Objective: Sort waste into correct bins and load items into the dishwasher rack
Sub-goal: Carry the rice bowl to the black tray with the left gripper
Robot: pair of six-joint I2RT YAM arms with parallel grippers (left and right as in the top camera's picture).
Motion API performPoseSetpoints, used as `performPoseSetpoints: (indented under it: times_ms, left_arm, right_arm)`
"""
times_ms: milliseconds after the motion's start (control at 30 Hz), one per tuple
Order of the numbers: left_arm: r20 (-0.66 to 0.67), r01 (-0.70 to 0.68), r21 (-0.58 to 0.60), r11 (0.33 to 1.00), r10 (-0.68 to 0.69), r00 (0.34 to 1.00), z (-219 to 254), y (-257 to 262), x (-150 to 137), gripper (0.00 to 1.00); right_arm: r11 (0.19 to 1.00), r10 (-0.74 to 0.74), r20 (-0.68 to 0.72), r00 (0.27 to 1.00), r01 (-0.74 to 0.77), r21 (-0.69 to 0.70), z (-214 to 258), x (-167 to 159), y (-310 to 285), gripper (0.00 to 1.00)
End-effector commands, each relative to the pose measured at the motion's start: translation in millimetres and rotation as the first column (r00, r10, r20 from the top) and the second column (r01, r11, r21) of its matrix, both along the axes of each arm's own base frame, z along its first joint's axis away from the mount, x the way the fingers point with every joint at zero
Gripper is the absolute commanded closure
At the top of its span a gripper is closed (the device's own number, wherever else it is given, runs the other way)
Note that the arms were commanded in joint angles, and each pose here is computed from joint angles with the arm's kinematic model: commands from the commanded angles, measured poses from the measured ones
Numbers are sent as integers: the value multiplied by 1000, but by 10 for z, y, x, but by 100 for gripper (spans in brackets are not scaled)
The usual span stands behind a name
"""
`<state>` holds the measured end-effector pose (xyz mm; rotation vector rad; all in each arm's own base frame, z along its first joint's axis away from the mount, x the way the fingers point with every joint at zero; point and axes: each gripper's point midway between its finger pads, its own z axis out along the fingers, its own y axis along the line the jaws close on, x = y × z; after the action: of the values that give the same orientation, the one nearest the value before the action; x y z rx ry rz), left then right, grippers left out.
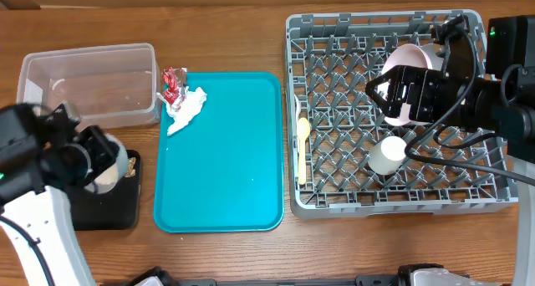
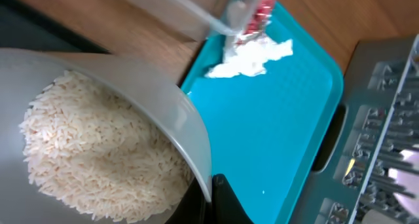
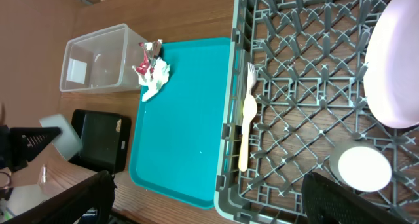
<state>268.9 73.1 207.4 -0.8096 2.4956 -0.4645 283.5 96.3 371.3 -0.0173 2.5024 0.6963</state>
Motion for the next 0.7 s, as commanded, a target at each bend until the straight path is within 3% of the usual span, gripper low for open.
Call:
performPoseSetpoints:
  times_ms: [0,300,500,667]
  left_arm:
    - [133,70,-122,990,-53,990,-104,56,-16,96]
    - [320,0,-172,985,56,946,-501,493,-192,96]
    - [518,32,-169,985,61,853,-537,590,-201,96]
    - [545,33,-162,986,62,836,-742,548,-249,96]
  right_arm:
    - [1000,9,19,1000,-9,-1,40,-6,12,5]
    - [1000,9,16,1000,-9,-2,35,-12,11,5]
    - [1000,9,7,1000,-8,-3,22,-29,9,5]
    - [1000,9,3,1000,-8,-3,17,-36,9,5]
